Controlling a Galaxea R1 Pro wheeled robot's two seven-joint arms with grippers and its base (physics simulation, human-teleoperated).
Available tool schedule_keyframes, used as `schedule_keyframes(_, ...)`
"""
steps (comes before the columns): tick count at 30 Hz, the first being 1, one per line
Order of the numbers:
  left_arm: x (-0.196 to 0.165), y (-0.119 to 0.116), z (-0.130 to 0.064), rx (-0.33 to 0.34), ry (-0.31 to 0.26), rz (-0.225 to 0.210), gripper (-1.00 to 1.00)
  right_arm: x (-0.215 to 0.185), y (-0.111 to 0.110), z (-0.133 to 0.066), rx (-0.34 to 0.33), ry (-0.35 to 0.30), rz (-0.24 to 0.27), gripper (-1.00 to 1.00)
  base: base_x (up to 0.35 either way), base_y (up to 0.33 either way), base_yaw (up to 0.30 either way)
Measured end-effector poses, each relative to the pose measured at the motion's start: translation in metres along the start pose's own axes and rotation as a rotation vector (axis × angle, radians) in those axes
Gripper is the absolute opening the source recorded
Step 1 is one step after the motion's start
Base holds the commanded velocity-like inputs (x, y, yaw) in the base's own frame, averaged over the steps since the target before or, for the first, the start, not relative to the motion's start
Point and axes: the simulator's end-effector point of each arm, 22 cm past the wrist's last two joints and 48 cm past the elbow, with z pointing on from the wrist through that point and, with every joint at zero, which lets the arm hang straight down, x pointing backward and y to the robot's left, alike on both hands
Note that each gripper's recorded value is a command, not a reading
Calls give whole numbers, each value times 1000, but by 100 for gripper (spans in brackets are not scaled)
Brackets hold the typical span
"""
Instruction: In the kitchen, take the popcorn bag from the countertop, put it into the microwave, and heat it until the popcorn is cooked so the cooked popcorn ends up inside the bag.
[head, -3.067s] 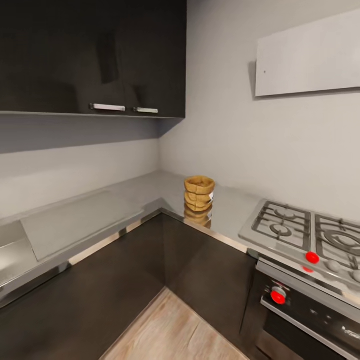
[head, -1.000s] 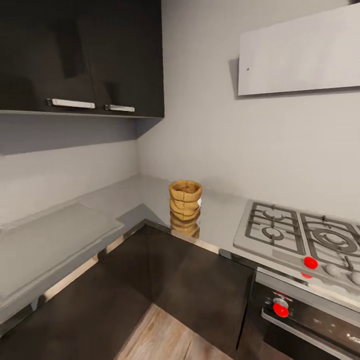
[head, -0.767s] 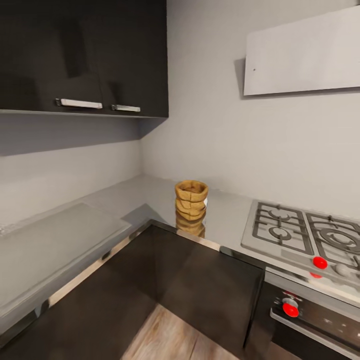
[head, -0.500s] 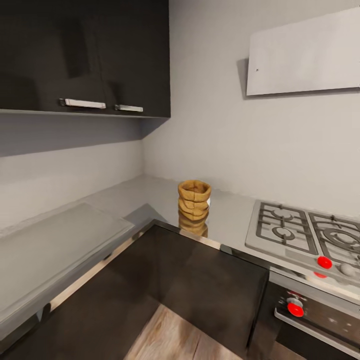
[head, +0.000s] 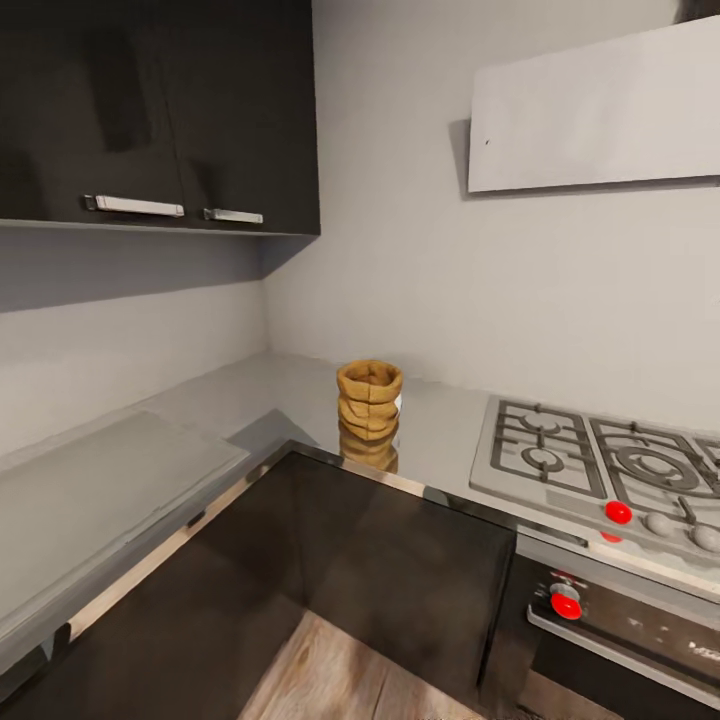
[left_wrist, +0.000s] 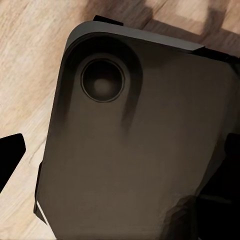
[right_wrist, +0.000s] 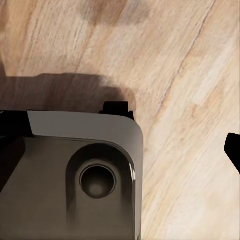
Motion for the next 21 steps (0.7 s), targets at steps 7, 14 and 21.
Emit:
schedule_keyframes(7, -1, -1, -8, 1, 0, 1, 100, -2, -1, -8, 1, 1, 0, 100, 0, 0, 0)
schedule_keyframes(14, -2, 0, -20, 0, 0, 5, 100, -4, -2, -19, 2, 1, -2, 100, 0, 0, 0)
schedule_keyframes(21, -2, -1, -31, 0, 0, 8, 100, -6, 5, -30, -5, 2, -2, 100, 0, 0, 0)
